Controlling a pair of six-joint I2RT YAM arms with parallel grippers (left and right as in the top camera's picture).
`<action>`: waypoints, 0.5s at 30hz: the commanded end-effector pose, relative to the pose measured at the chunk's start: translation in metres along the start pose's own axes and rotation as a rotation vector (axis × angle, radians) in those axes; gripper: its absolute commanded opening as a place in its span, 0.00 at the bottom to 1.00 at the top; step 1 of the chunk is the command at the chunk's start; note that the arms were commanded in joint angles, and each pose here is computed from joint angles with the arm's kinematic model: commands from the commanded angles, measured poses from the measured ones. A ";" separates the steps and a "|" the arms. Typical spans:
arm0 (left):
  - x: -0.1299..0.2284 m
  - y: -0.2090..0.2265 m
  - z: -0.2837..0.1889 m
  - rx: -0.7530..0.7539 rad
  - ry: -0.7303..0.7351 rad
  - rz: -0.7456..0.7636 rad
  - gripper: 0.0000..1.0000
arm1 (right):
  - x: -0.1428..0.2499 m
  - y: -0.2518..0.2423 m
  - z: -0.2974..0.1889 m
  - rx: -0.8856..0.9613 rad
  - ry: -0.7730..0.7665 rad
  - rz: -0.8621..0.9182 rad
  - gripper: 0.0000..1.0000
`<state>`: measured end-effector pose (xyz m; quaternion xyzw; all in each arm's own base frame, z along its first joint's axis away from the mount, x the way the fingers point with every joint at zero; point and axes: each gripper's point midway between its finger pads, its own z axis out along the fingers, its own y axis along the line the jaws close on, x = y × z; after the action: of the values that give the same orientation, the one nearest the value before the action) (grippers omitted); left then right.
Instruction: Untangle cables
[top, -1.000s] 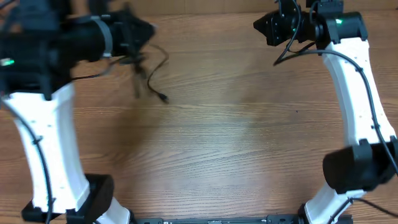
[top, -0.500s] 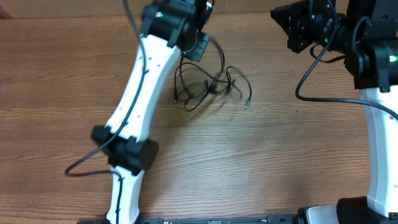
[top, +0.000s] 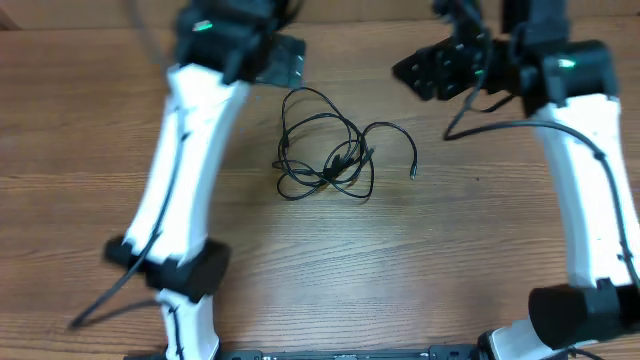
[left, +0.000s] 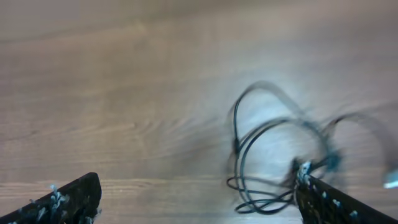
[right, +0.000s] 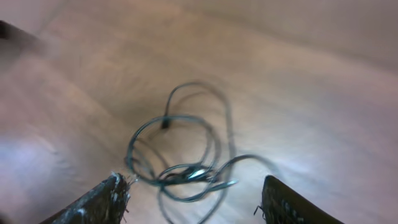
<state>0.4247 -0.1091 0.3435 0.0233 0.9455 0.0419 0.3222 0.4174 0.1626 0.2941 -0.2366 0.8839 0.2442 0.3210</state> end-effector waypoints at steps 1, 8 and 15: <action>-0.010 0.019 -0.079 0.101 -0.157 -0.110 1.00 | 0.029 0.023 0.046 -0.077 0.110 0.105 0.67; 0.005 0.033 -0.115 0.104 -0.184 -0.117 1.00 | 0.091 0.009 0.110 0.247 0.186 0.574 0.84; 0.022 0.037 -0.107 0.071 -0.107 -0.091 1.00 | 0.124 0.035 0.154 0.221 0.156 0.755 0.82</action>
<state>0.3414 -0.0770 0.4273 -0.0079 0.9209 -0.0125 0.3895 0.3836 0.2436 0.1248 0.0404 0.9599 0.2244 0.1631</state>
